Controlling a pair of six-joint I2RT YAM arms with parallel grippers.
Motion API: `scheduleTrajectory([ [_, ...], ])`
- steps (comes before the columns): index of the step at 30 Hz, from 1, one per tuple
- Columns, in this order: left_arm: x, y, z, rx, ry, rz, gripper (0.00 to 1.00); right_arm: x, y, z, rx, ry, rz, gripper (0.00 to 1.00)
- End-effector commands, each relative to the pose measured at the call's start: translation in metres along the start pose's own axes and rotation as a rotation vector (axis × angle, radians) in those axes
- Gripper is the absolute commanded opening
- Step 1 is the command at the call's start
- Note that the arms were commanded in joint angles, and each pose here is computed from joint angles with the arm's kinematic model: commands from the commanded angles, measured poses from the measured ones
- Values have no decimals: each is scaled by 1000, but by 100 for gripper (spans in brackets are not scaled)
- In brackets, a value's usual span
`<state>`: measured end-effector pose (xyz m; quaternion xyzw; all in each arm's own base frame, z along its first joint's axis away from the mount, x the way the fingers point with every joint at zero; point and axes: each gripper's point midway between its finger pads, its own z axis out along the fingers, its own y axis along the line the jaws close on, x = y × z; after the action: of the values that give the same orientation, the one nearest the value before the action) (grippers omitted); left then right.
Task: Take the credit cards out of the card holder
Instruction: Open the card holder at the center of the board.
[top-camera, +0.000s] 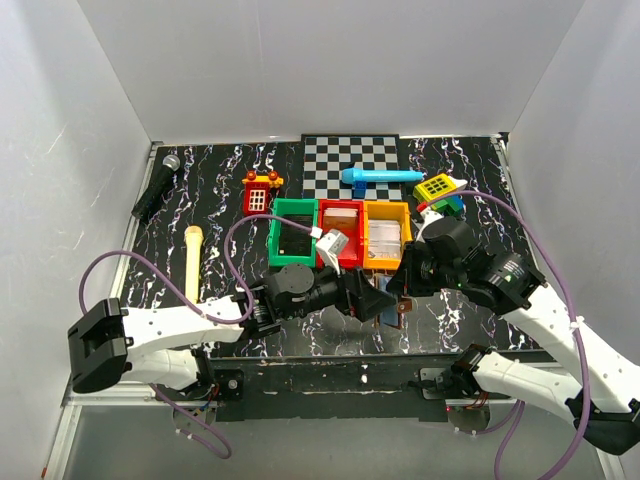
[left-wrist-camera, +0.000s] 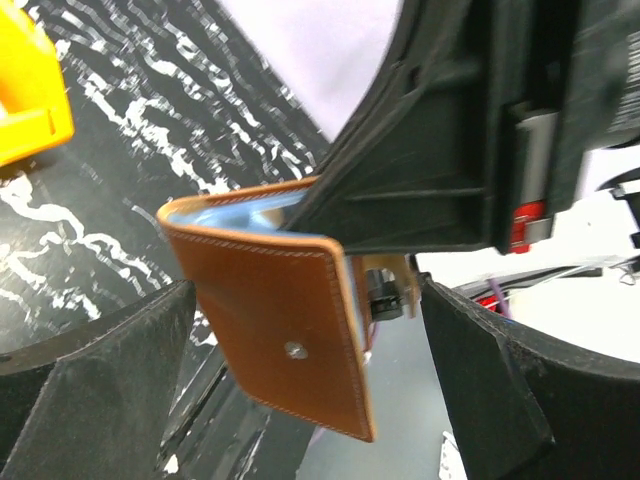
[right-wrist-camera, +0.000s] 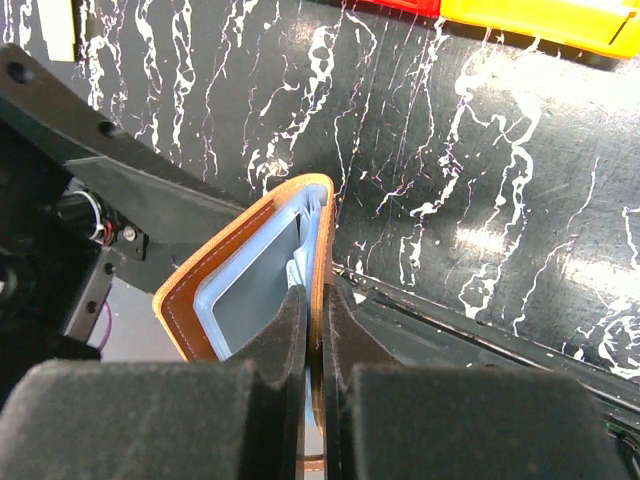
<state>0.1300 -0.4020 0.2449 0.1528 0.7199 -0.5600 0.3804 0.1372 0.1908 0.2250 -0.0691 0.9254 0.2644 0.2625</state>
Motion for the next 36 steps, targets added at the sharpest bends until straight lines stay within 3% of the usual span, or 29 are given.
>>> scheduleTrajectory([
  [1, 11, 19, -2, -114, 36, 8, 94, -17, 19, -13, -77, -76, 8, 1],
  [4, 13, 25, -6, -137, 34, 4, 88, -17, 21, -15, -92, -77, 10, 1],
  [11, 11, 27, -10, -153, 22, -1, 59, -14, 27, -16, -124, -64, 12, 1],
  [18, 7, 30, -18, -165, 0, 0, 38, -11, 29, -18, -151, -64, 1, 1],
  [25, 1, 39, -33, -199, -38, 30, 1, -5, 38, -20, -233, -71, -13, 1],
  [26, -1, 41, -36, -209, -48, 32, 0, -5, 39, -19, -238, -69, -12, 6],
  [30, -5, 46, -45, -253, -49, 50, 0, -7, 39, -26, -252, -98, -31, 46],
  [33, -8, 48, -49, -303, -25, 56, 0, -12, 43, -37, -293, -147, -59, 63],
  [34, -4, 53, -52, -337, 4, 57, 0, -13, 46, -40, -305, -155, -70, 79],
  [36, -4, 53, -52, -366, 30, 45, 0, -12, 49, -42, -320, -143, -94, 86],
])
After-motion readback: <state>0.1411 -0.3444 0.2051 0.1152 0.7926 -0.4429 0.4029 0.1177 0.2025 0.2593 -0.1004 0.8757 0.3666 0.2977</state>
